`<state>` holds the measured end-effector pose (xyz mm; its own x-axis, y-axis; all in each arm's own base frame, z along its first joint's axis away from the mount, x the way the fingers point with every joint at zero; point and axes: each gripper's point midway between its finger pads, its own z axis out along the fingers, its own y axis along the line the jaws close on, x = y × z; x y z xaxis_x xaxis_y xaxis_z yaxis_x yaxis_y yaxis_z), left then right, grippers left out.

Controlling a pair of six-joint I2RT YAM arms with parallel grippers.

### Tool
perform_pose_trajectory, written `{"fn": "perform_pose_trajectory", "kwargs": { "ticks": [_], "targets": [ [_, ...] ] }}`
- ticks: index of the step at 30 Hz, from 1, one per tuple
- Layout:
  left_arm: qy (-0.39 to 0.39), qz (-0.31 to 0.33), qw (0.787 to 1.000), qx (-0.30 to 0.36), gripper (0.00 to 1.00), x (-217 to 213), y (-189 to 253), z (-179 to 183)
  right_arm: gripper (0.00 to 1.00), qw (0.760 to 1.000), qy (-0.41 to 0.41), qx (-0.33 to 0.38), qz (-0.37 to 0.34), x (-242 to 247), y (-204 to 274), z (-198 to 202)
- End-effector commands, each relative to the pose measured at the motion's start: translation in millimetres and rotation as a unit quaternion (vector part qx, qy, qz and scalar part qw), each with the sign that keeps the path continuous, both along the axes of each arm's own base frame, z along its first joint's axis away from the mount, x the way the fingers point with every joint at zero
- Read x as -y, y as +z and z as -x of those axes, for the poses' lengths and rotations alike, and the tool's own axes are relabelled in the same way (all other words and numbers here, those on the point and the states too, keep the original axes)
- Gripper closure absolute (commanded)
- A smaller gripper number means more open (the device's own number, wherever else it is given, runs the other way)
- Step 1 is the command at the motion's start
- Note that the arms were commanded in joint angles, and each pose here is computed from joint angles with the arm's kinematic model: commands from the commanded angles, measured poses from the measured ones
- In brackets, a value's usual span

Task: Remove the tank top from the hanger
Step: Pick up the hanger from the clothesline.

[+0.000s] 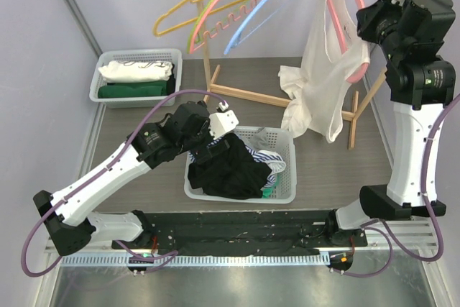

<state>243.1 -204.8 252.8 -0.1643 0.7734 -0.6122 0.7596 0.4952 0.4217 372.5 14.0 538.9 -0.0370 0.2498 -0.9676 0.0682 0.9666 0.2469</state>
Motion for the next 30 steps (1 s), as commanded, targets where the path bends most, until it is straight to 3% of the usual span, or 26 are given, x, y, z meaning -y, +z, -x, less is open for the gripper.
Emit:
{"fn": "perform_pose_trajectory", "kwargs": {
  "ticks": [1,5,6,10,16,21,27,30],
  "targets": [
    [0.006,0.027,1.000,0.015,0.02,1.1,16.7,-2.2,0.99,0.998,0.034,0.055,-0.026,-14.0,33.2,-5.8],
    [0.007,0.025,1.000,0.015,0.02,-0.1,14.3,-2.2,0.99,0.991,0.068,0.111,-0.023,-24.8,51.3,6.3],
    [0.005,0.026,1.000,0.016,0.02,0.6,15.2,-2.2,0.99,0.986,0.085,0.140,-0.013,-28.7,65.4,29.3],
    [0.007,0.029,0.999,0.020,0.02,2.8,18.8,-4.8,0.99,0.972,0.157,0.174,0.030,-50.4,58.2,61.2],
    [0.011,0.023,0.999,0.031,0.01,2.7,21.1,-10.3,0.99,0.969,0.162,0.180,0.042,-47.4,29.8,125.2],
    [0.019,0.021,0.999,0.035,0.00,0.8,17.6,-12.9,0.99,0.963,0.130,0.234,0.030,-32.3,37.4,202.2],
    [0.025,-0.001,0.999,0.041,0.00,-7.9,1.8,-13.7,0.99,0.911,0.181,0.370,0.018,-42.9,119.4,308.6],
    [0.023,-0.006,0.999,0.037,0.00,-8.5,-5.3,-12.3,0.99,0.883,0.241,0.402,-0.001,-59.2,151.6,337.7]
  ]
}}
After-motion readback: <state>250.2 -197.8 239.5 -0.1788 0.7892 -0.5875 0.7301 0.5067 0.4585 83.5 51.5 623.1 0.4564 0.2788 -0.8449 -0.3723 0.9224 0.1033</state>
